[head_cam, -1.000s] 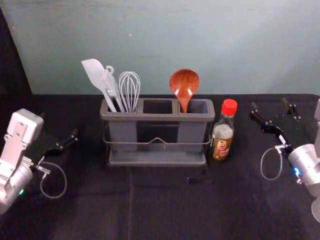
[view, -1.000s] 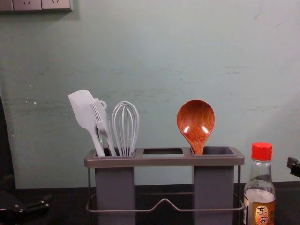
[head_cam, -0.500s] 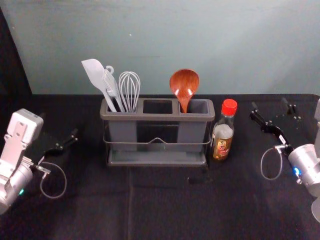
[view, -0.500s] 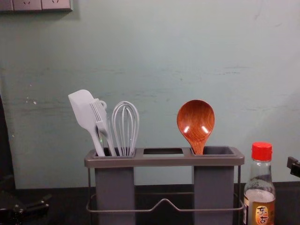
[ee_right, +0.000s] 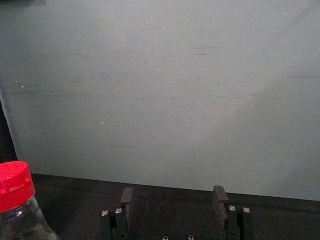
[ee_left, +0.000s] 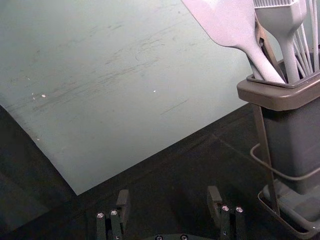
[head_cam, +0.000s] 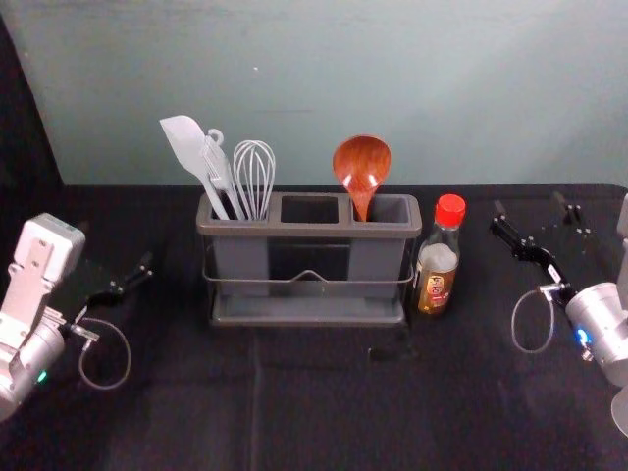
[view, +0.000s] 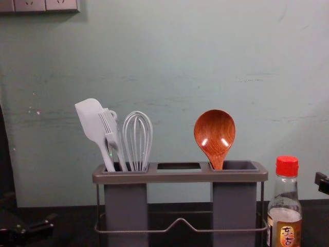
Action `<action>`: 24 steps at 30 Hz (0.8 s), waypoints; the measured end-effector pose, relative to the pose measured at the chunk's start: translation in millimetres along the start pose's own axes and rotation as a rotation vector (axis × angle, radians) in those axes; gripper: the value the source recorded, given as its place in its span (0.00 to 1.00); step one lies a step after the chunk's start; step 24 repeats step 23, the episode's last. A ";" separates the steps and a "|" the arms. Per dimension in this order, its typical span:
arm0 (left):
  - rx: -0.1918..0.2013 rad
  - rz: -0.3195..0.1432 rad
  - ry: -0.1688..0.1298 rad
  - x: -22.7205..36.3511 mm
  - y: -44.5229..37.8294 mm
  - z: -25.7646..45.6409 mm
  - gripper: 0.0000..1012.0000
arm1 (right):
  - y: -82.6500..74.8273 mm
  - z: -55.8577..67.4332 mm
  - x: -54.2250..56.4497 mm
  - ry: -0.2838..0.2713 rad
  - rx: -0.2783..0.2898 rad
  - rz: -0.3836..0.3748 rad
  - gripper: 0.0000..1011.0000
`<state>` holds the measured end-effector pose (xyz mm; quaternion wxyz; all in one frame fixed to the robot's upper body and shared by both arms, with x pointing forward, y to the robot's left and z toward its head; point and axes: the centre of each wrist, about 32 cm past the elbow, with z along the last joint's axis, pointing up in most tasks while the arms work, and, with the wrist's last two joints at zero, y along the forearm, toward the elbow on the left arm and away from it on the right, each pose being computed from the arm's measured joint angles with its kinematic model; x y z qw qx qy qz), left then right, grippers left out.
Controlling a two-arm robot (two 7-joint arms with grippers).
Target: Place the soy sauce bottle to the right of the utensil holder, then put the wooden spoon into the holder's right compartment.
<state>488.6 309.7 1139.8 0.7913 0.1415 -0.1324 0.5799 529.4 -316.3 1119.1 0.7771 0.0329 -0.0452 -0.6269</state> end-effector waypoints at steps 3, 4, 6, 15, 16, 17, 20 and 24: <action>0.000 0.000 0.000 0.0 0.0 0.0 1.00 | 0.0 0.0 0.0 0.000 0.000 0.000 0.99; 0.000 0.000 0.000 0.0 0.0 0.0 1.00 | 0.0 0.0 0.0 0.000 0.000 0.000 0.99; 0.000 0.000 0.000 0.0 0.0 0.0 1.00 | 0.0 0.0 0.0 0.000 0.000 0.000 0.99; 0.000 0.000 0.000 0.0 0.0 0.0 1.00 | 0.0 0.0 0.0 0.000 0.000 0.000 0.99; 0.000 0.000 0.000 0.0 0.0 0.0 1.00 | 0.0 0.0 0.0 0.000 0.000 0.000 0.99; 0.000 0.000 0.000 0.0 0.0 0.0 1.00 | 0.0 0.0 0.0 0.000 0.000 0.000 0.99; 0.000 0.000 0.000 0.0 0.0 0.0 1.00 | 0.0 0.0 0.0 0.000 0.000 0.000 0.99; 0.000 0.000 0.000 0.0 0.0 0.0 1.00 | 0.0 0.0 0.0 0.000 0.000 0.000 0.99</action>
